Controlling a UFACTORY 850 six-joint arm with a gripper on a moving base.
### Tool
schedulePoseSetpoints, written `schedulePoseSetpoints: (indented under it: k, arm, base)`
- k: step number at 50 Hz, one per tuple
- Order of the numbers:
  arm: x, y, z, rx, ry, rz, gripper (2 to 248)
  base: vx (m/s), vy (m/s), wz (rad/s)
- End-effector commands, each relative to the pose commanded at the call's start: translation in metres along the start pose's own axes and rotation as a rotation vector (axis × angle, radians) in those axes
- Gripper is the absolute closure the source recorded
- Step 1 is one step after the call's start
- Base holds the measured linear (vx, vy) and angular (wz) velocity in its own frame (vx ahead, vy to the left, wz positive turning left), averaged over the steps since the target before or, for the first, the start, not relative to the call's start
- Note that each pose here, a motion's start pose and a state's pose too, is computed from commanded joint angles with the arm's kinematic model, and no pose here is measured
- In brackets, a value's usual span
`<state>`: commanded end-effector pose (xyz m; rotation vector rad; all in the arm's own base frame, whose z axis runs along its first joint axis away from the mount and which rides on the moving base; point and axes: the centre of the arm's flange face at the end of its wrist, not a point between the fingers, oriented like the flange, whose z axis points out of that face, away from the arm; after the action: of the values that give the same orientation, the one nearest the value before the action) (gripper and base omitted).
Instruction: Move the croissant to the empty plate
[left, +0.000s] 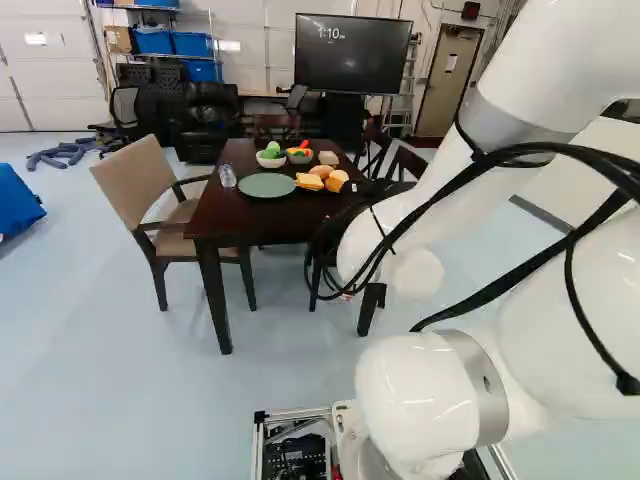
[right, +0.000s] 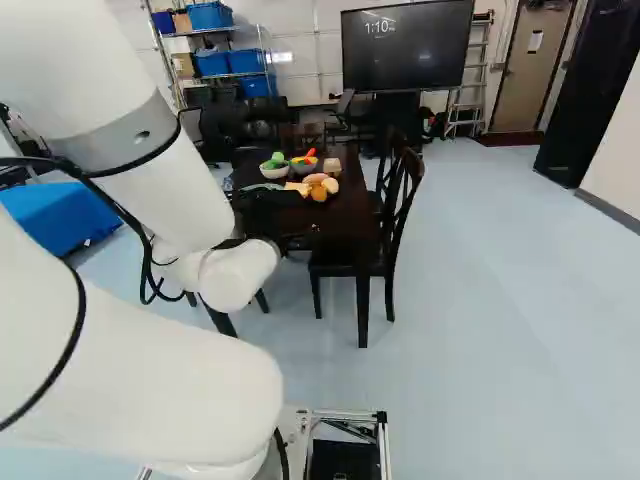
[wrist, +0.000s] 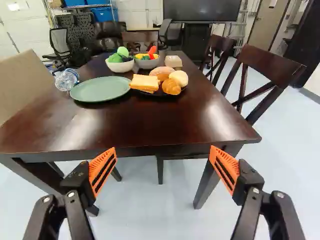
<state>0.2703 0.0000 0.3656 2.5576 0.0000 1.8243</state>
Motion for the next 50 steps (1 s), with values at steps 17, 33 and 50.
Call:
schedulePoseSetpoints:
  k: [17,33,50]
  arm:
    - [0.0,0.0,0.0,0.0,0.0,0.0,3]
    - [0.012,0.003,0.014,-0.009,0.009,0.003,3]
    - [0.04,0.009,0.038,-0.025,0.046,0.008,3]
  base:
    - [0.0,0.0,0.0]
    - [0.0,0.0,0.0]
    - [0.0,0.0,0.0]
